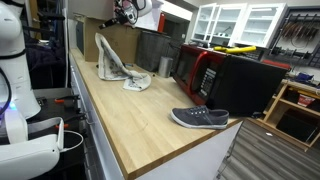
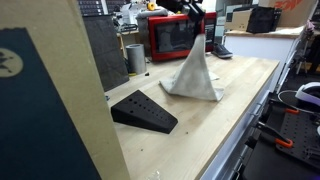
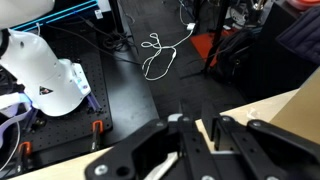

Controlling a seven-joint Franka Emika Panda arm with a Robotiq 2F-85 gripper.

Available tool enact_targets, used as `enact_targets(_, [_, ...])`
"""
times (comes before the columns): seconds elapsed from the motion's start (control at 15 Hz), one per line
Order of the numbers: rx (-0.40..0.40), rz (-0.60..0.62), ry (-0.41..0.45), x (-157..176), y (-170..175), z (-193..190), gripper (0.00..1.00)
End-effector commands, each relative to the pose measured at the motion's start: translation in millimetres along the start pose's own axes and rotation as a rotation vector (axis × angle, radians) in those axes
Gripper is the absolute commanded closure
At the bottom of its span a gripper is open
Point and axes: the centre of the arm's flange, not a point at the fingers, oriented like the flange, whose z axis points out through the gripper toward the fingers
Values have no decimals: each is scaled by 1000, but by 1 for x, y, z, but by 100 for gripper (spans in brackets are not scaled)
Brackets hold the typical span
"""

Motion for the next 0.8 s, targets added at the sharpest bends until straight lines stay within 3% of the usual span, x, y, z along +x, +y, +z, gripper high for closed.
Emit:
enact_targets(0.0, [83, -14, -34, 4, -3, -27, 50])
enact_targets(0.2, [173, -12, 56, 20, 12, -55, 28])
enact_targets(0.47, [258, 45, 250, 64, 49, -92, 0])
enact_targets(0.73, [238, 159, 388, 114, 86, -98, 0])
